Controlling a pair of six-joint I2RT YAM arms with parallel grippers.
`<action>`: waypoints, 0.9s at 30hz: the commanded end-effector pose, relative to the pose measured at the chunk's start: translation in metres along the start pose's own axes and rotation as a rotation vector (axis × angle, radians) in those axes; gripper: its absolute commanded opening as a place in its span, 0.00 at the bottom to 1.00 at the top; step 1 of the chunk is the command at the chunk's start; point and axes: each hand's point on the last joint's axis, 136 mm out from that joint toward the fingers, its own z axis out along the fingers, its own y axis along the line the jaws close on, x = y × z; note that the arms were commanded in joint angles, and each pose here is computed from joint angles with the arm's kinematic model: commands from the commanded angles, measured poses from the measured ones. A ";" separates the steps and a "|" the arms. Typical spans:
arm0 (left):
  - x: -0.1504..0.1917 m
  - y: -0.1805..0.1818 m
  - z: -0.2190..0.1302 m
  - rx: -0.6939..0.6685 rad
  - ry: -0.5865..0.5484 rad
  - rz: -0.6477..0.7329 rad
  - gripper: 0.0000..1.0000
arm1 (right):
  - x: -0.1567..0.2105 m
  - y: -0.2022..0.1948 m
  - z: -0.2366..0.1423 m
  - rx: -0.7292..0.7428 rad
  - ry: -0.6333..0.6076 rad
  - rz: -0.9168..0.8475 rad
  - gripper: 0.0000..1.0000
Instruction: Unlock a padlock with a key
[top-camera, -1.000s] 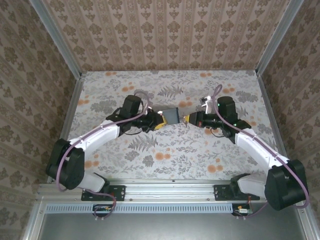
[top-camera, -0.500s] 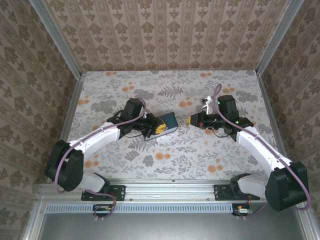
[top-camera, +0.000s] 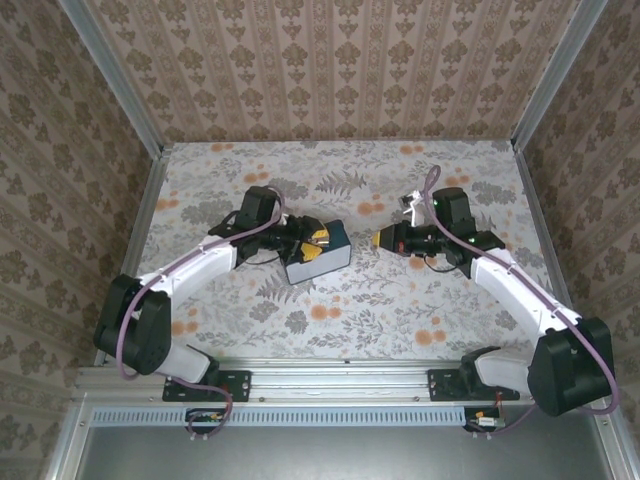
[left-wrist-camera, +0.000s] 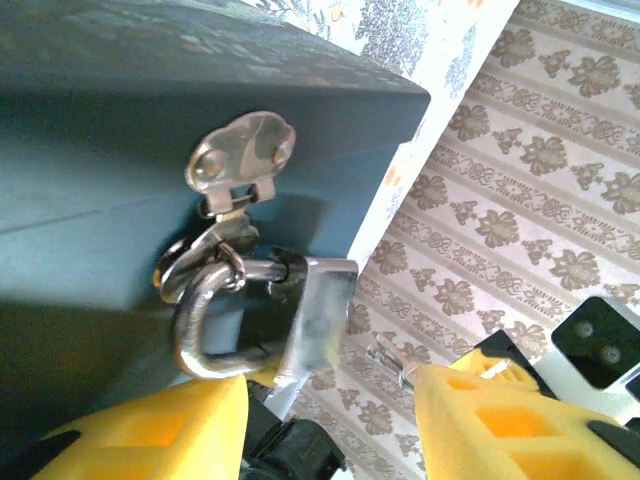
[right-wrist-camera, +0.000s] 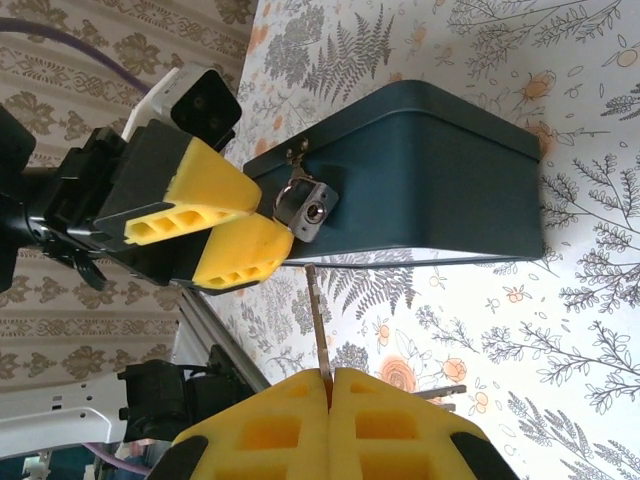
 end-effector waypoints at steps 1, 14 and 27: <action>0.008 0.012 -0.015 -0.074 0.015 0.029 0.50 | -0.008 0.006 0.001 -0.004 0.002 -0.030 0.00; 0.030 -0.026 -0.055 -0.214 0.140 0.691 0.51 | -0.008 0.011 0.015 -0.027 0.060 -0.070 0.00; 0.020 -0.042 -0.054 -0.187 0.099 1.930 0.68 | 0.020 0.001 0.016 -0.019 0.142 -0.067 0.00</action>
